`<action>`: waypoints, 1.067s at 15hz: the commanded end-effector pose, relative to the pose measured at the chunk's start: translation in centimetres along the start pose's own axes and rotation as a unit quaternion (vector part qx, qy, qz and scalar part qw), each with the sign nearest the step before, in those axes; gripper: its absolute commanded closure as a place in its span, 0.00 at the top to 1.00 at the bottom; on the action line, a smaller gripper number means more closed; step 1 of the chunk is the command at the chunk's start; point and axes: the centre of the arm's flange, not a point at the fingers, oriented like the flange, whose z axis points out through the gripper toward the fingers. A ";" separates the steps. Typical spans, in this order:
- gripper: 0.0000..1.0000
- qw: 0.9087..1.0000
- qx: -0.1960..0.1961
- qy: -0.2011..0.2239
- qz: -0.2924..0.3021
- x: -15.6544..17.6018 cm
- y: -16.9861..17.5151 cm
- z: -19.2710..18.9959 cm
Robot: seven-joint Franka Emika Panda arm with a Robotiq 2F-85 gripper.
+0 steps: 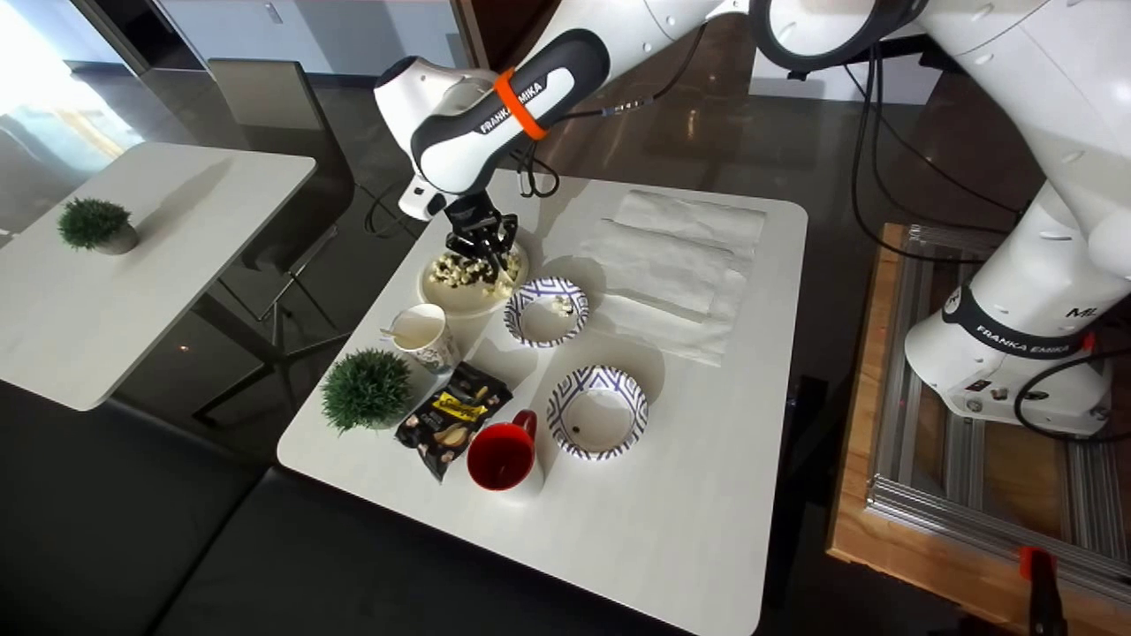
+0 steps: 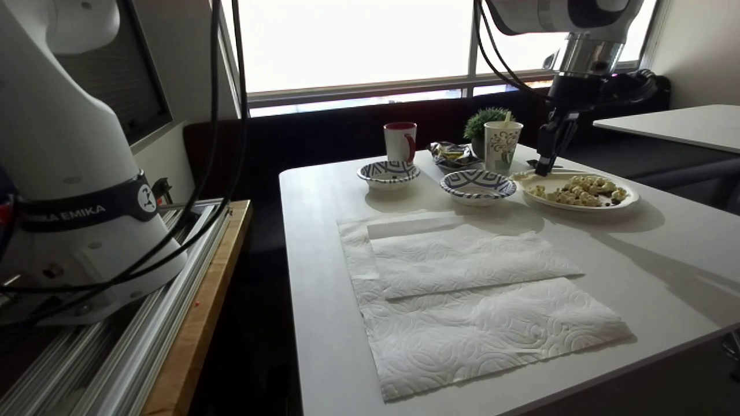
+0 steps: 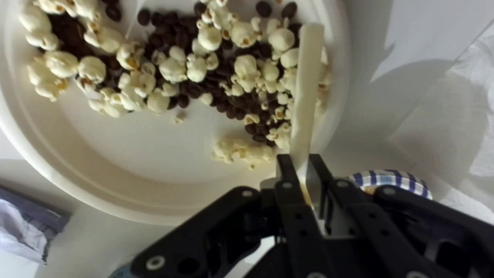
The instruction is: Transfer a spoonful of contents from the white plate to the right bowl
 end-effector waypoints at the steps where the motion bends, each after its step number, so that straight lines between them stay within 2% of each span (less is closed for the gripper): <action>1: 0.03 0.999 0.007 0.000 -0.049 3.2 -4.8 -1.4; 6: 0.03 0.995 0.012 0.013 -0.099 4.6 -7.0 -2.1; 9: 0.03 0.989 -0.015 0.024 -0.145 5.0 -7.7 -1.9; 12: 0.03 0.984 -0.057 0.034 -0.166 5.0 -7.9 -2.1; 16: 0.03 0.979 -0.092 0.005 -0.182 5.9 -8.4 -1.7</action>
